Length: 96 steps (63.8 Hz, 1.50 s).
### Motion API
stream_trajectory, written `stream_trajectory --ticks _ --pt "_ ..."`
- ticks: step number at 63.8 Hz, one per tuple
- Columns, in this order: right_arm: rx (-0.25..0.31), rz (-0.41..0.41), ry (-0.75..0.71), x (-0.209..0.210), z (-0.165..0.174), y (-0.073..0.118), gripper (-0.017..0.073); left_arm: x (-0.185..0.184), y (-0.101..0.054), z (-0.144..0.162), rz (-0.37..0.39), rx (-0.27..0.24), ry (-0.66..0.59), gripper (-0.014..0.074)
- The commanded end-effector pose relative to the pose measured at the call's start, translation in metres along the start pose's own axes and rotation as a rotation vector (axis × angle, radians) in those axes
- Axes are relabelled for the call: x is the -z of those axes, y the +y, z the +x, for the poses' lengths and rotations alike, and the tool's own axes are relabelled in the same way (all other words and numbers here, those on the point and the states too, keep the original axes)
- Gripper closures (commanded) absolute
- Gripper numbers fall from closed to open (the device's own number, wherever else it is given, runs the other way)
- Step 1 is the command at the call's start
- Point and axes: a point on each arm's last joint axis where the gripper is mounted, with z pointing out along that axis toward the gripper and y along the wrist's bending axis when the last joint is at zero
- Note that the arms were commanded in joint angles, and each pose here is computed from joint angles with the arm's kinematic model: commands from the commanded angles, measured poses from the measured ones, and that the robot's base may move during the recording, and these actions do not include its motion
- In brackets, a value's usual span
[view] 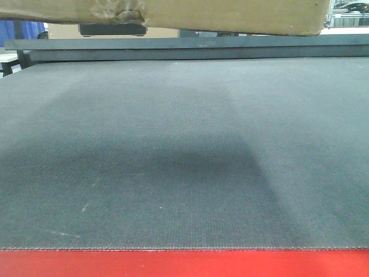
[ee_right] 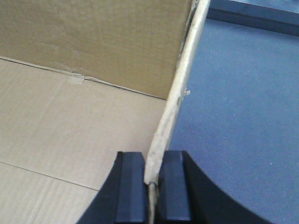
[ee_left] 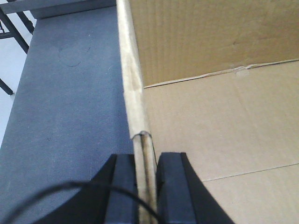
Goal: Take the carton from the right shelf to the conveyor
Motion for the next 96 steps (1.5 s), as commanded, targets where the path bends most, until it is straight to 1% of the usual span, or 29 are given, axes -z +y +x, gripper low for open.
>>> stream_trajectory --ticks 1,5,11,15,21,23,30,34,39,45,51,54,58,62,64,67,71,73,74,77,79,80,82,83,85,87,93,96 --pt "0.005 -0.028 -0.063 0.007 -0.006 0.002 0.0628 0.004 0.0 -0.004 0.007 -0.009 -0.049 0.0611" --pt "0.007 -0.021 -0.052 0.006 -0.005 0.001 0.0628 0.002 -0.003 -0.004 0.033 -0.002 -0.035 0.0611" --pt "-0.008 0.018 -0.044 0.005 -0.005 -0.009 0.0628 -0.008 -0.011 -0.005 0.079 0.015 -0.024 0.0611" --pt "-0.025 0.05 -0.04 0.002 -0.005 -0.019 0.0628 -0.024 -0.02 -0.006 0.118 0.029 -0.016 0.0611" --pt "-0.059 0.097 -0.018 -0.007 -0.005 -0.034 0.0628 -0.052 -0.03 -0.005 0.154 0.049 0.016 0.0611" --pt "-0.069 0.109 0.0 -0.012 -0.004 -0.038 0.0628 -0.064 -0.034 -0.003 0.156 0.05 0.03 0.0611" --pt "-0.091 0.145 0.049 -0.032 -0.001 -0.048 0.0628 -0.101 -0.044 0.006 0.141 0.027 0.077 0.0611" --pt "-0.091 0.156 0.085 -0.049 0.002 -0.05 0.0628 -0.125 -0.051 0.014 0.135 0.011 0.112 0.0611" --pt "-0.085 0.162 0.128 -0.075 0.008 -0.05 0.0628 -0.147 -0.058 0.022 0.133 -0.005 0.135 0.0611" --pt "-0.076 0.163 0.174 -0.105 0.015 -0.049 0.0628 -0.165 -0.063 0.027 0.124 -0.026 0.145 0.0611" --pt "-0.067 0.166 0.233 -0.135 0.025 -0.048 0.0628 -0.18 -0.067 0.031 0.125 -0.032 0.148 0.0611" --pt "-0.063 0.168 0.26 -0.147 0.03 -0.048 0.0628 -0.186 -0.066 0.032 0.119 -0.033 0.153 0.0611" --pt "-0.06 0.17 0.284 -0.157 0.035 -0.047 0.0628 -0.192 -0.069 0.035 0.12 -0.038 0.162 0.0603" --pt "-0.056 0.173 0.303 -0.165 0.039 -0.047 0.0622 -0.197 -0.07 0.037 0.118 -0.041 0.171 0.0572" --pt "-0.055 0.173 0.308 -0.167 0.04 -0.047 0.0603 -0.197 -0.07 0.038 0.117 -0.042 0.171 0.0546" --pt "-0.055 0.173 0.312 -0.169 0.041 -0.047 0.0557 -0.199 -0.07 0.039 0.113 -0.048 0.175 0.0484" --pt "-0.054 0.175 0.311 -0.169 0.041 -0.047 0.0453 -0.199 -0.07 0.039 0.112 -0.05 0.174 0.0387" --pt "-0.054 0.175 0.311 -0.169 0.041 -0.047 0.0386 -0.199 -0.07 0.039 0.111 -0.051 0.173 0.0316" --pt "-0.054 0.175 0.309 -0.168 0.04 -0.047 0.0349 -0.199 -0.07 0.039 0.111 -0.051 0.173 0.0302" --pt "-0.051 0.18 0.313 -0.168 0.04 -0.048 0.0195 -0.198 -0.07 0.038 0.111 -0.05 0.169 0.0197" --pt "-0.051 0.184 0.314 -0.165 0.038 -0.048 0.0118 -0.196 -0.069 0.037 0.111 -0.049 0.165 0.0126" --pt "-0.05 0.186 0.313 -0.165 0.037 -0.048 0.0099 -0.195 -0.068 0.036 0.112 -0.047 0.162 0.0099" --pt "-0.051 0.189 0.312 -0.162 0.036 -0.049 0.0016 -0.193 -0.068 0.035 0.112 -0.046 0.157 0.0051" --pt "-0.051 0.19 0.314 -0.161 0.035 -0.049 -0.001 -0.191 -0.067 0.035 0.113 -0.044 0.153 0.004" --pt "-0.052 0.192 0.306 -0.157 0.033 -0.049 -0.0016 -0.188 -0.066 0.033 0.114 -0.041 0.145 -0.0005" --pt "-0.054 0.192 0.295 -0.152 0.029 -0.049 -0.001 -0.183 -0.064 0.031 0.115 -0.038 0.135 -0.0019" --pt "-0.061 0.19 0.253 -0.135 0.02 -0.05 0.0013 -0.165 -0.057 0.023 0.118 -0.022 0.099 -0.0007" --pt "-0.064 0.189 0.232 -0.125 0.016 -0.05 0.004 -0.155 -0.053 0.02 0.119 -0.014 0.079 0.0001"
